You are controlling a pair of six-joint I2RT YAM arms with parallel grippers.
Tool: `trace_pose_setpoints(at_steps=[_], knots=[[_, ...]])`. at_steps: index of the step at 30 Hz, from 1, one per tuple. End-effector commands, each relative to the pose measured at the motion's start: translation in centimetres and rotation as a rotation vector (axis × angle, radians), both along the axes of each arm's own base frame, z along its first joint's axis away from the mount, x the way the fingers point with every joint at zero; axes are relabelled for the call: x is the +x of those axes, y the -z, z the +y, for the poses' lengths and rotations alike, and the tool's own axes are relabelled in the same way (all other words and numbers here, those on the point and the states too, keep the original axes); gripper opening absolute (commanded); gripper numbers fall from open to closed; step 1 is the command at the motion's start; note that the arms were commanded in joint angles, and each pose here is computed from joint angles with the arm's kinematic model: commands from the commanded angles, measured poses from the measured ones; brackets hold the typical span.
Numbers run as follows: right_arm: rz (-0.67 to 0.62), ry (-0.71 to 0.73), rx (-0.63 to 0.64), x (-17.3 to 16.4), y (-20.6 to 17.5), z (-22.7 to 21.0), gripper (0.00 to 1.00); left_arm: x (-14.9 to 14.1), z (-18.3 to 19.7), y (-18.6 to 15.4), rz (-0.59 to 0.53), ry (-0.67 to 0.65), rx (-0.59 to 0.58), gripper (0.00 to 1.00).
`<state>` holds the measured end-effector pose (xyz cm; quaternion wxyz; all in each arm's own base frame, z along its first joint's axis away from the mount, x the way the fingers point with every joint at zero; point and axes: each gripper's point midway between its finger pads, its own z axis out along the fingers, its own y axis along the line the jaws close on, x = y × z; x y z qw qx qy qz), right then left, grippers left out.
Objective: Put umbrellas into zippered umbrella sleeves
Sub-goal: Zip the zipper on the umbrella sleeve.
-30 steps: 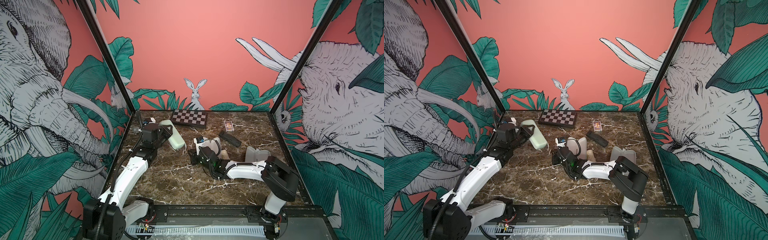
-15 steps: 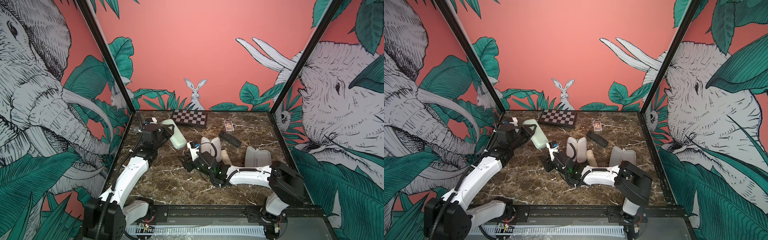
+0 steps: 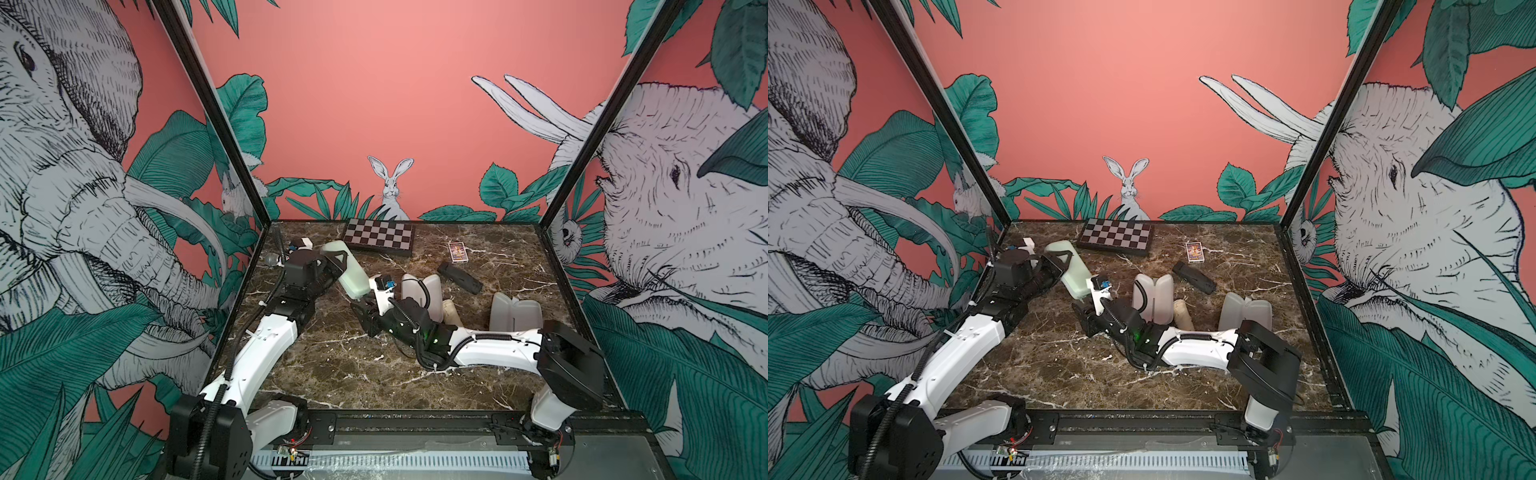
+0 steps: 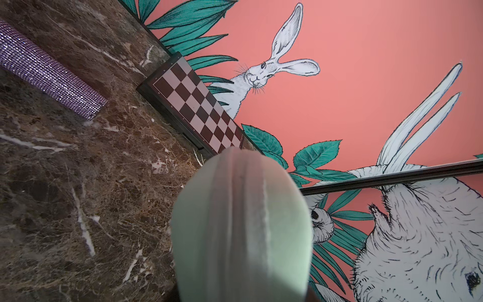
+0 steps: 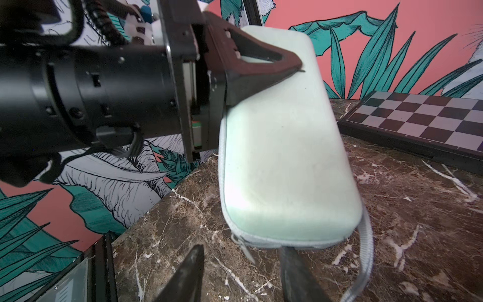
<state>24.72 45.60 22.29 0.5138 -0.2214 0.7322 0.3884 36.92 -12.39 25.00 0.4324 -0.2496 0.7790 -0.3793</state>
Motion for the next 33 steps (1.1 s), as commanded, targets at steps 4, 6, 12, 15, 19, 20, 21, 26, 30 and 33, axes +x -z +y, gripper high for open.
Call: trace_pose_setpoints(at_steps=[4,6,12,15,19,20,21,26,30,33], knots=[[-0.040,0.039,0.053,1.4,-1.9,0.5,0.42,-0.5,-0.4,-2.9,-0.088,0.017,-0.063,0.04],[-0.034,0.049,0.061,1.7,-2.1,0.5,0.39,-0.5,-0.4,-2.8,-0.087,0.017,-0.069,0.04],[-0.021,0.077,0.086,2.5,-2.5,0.7,0.24,-0.8,-0.8,-2.2,-0.076,0.022,-0.077,0.03],[-0.011,0.081,0.093,2.7,-2.5,0.7,0.18,-0.9,-1.2,-2.2,-0.076,0.028,-0.079,0.03],[-0.005,0.075,0.097,2.6,-2.5,0.8,0.10,-0.8,-1.4,-2.1,-0.076,0.030,-0.083,0.03],[-0.005,0.076,0.098,2.6,-2.5,0.8,0.08,-0.8,-1.4,-2.1,-0.076,0.030,-0.082,0.03],[-0.005,0.082,0.096,2.7,-2.4,0.6,0.07,-0.8,-1.4,-2.2,-0.079,0.032,-0.084,0.03],[0.014,0.128,0.072,3.4,-1.2,-1.0,0.00,-0.9,-1.2,-2.7,-0.086,0.027,-0.065,0.03],[0.029,0.191,-0.004,4.5,0.9,-3.2,0.00,-1.0,-1.3,-3.0,-0.069,0.060,-0.068,0.03],[0.044,0.219,-0.039,5.4,2.1,-4.6,0.00,-1.1,-1.5,-3.2,-0.062,0.083,-0.080,0.03]])
